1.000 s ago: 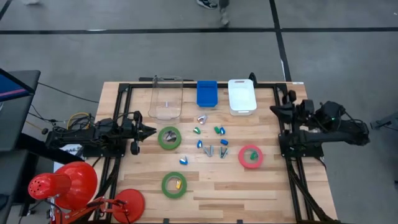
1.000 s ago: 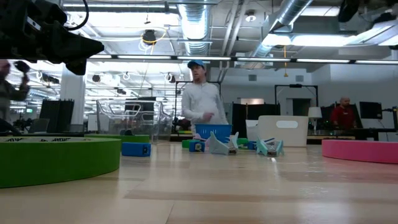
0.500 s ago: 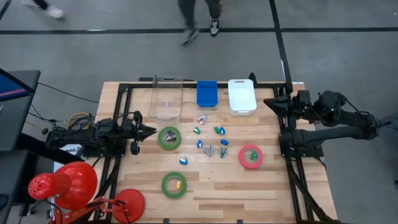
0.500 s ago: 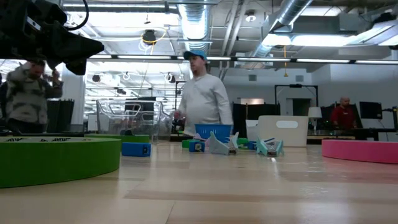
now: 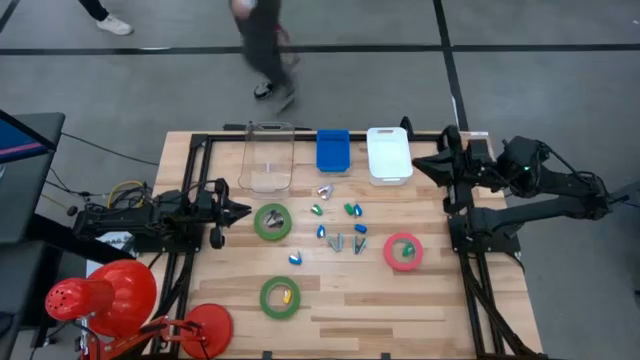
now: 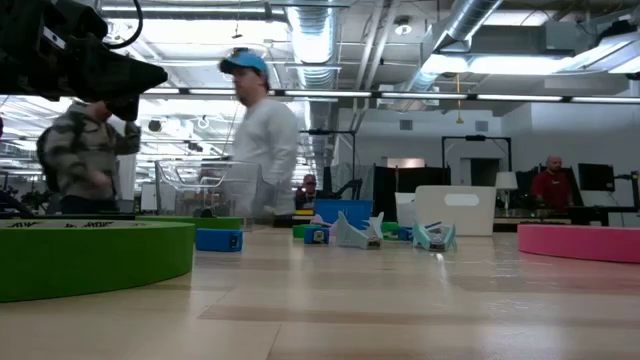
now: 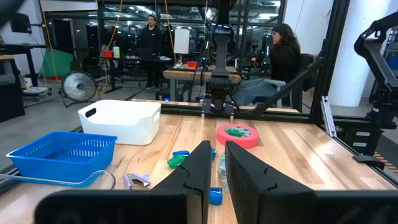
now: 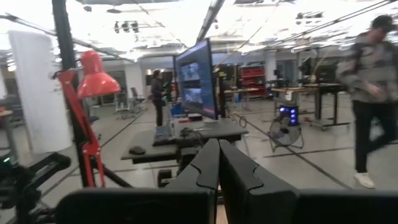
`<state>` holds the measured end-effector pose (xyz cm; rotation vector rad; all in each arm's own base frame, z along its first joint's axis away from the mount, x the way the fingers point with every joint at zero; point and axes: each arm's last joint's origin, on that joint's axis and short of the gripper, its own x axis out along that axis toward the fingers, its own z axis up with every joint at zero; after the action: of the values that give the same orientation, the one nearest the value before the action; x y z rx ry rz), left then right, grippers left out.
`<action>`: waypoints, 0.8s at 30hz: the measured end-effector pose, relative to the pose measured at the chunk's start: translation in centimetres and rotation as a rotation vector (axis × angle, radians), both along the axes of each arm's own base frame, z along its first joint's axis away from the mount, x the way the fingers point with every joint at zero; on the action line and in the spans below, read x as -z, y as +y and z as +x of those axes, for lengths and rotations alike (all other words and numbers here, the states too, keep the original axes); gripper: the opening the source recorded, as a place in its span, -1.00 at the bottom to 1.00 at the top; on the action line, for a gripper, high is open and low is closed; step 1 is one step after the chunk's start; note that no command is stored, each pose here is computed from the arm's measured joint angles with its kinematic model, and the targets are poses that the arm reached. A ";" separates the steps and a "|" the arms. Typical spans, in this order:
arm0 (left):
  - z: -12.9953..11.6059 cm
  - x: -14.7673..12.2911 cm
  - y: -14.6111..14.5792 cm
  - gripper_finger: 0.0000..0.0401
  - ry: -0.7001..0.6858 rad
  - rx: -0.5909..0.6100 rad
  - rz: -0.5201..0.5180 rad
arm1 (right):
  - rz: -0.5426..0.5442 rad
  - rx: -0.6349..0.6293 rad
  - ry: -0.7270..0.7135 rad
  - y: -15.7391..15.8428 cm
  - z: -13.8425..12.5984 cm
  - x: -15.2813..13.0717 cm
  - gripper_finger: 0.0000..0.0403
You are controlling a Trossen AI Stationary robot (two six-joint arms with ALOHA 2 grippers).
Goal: Pick and place Stapler, Stapler remover, tape
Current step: Put the pink tape into the transparent bin
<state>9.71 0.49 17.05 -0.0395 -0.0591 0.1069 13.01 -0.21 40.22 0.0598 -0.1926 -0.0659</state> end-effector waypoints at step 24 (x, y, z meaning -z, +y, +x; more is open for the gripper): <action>0.0 0.0 0.0 -0.81 0.000 0.000 0.000 | 0.250 -0.008 0.483 0.1 3.6 5.3 -1.00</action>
<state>9.71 0.50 17.05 -0.0392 -0.0592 0.1072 16.65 -0.15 34.93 0.2899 0.2998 -0.0945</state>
